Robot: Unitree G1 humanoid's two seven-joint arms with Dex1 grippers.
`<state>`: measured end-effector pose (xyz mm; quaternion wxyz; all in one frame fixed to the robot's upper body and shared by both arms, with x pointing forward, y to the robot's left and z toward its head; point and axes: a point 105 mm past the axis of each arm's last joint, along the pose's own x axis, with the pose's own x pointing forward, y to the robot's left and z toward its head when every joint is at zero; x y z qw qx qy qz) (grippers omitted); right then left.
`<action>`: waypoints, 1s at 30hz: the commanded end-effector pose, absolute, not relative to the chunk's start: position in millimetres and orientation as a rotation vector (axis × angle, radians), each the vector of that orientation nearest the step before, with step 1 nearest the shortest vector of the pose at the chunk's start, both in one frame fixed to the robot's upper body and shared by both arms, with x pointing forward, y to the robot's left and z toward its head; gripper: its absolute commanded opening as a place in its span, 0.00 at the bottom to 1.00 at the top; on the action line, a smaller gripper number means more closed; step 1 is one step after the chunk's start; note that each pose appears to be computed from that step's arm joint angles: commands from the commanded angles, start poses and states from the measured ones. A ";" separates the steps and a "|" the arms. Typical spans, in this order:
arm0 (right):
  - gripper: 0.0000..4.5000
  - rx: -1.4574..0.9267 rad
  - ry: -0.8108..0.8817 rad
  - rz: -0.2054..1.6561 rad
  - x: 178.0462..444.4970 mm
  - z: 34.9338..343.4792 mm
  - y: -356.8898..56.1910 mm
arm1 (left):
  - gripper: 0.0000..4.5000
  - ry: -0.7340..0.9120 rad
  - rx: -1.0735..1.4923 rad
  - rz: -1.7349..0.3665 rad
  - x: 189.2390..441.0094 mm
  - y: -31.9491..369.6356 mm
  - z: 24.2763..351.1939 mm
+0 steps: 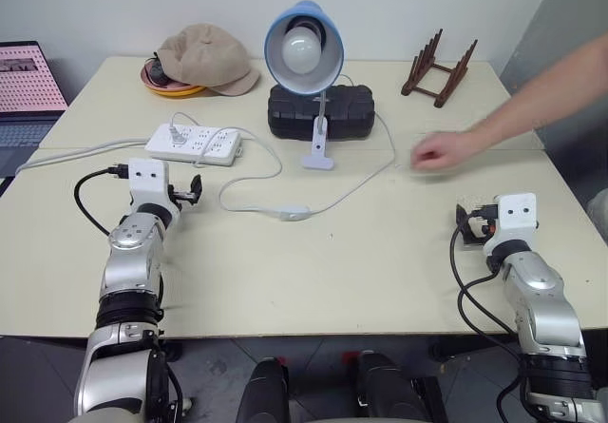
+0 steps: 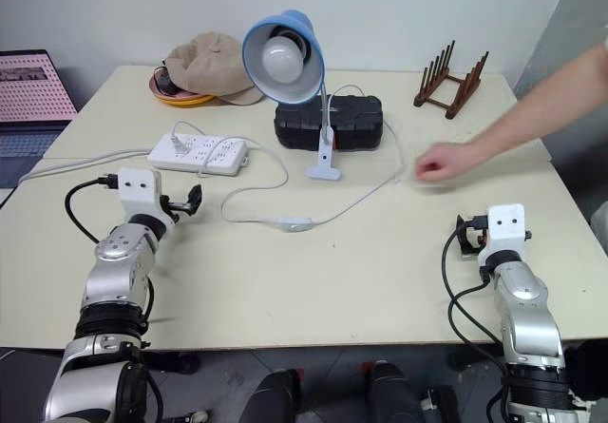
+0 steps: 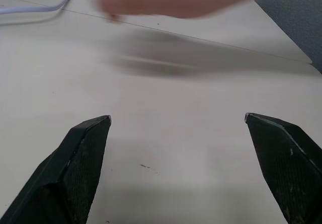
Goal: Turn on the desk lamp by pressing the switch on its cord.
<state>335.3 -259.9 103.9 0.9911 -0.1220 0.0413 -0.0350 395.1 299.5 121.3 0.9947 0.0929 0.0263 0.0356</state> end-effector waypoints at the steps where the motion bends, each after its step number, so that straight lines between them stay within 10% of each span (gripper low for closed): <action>1: 1.00 -0.262 0.031 -0.084 334.6 117.6 -261.5 | 1.00 -0.010 0.223 0.066 394.5 301.5 143.1; 9: 1.00 -0.268 0.032 -0.038 332.4 118.9 -254.6 | 1.00 -0.007 0.273 -0.017 394.0 297.3 148.3; 21: 1.00 -0.095 0.125 1.062 252.3 143.8 -106.0 | 1.00 0.204 0.542 -1.010 362.6 200.1 172.9; 30: 1.00 -0.092 0.118 1.061 251.9 141.0 -85.2 | 1.00 0.285 0.689 -1.314 370.1 152.3 153.2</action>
